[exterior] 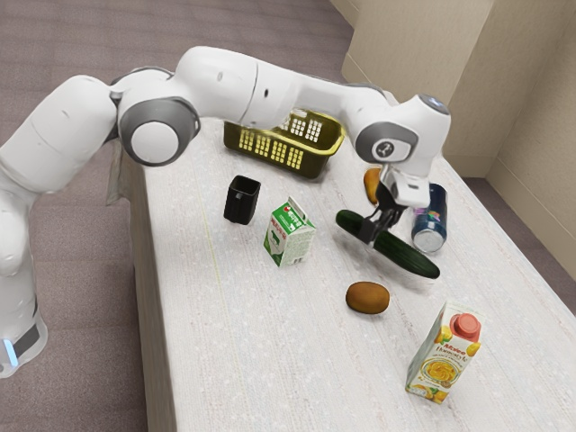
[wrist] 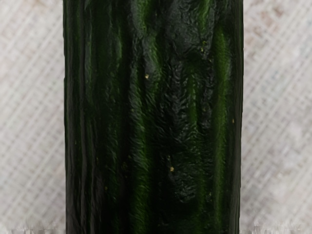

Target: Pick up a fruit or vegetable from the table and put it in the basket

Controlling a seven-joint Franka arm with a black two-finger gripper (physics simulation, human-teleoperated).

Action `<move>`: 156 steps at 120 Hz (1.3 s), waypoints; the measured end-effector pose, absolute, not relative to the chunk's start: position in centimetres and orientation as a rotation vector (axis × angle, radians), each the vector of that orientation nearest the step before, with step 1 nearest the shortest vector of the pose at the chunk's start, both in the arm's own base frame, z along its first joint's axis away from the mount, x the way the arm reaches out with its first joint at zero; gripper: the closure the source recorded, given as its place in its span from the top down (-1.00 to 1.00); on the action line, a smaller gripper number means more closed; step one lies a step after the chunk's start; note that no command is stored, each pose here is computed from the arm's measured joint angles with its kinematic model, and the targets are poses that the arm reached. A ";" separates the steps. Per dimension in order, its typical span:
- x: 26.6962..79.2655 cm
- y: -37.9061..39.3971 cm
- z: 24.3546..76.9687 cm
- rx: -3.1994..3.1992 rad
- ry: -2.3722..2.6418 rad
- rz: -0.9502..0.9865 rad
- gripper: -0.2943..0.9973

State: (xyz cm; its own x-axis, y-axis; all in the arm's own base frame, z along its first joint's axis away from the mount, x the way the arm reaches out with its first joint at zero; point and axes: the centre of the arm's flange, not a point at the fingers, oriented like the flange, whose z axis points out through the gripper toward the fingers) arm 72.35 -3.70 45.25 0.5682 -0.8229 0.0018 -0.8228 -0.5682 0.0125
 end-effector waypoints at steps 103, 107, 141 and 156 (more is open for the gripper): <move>64.7 26.0 56.4 3.091 -0.788 -0.078 -0.19; 64.3 27.0 56.2 3.091 -0.768 -0.085 -0.19; 62.8 32.2 54.4 3.065 -0.682 -0.111 -0.03; 62.5 32.4 54.6 3.057 -0.692 -0.114 0.31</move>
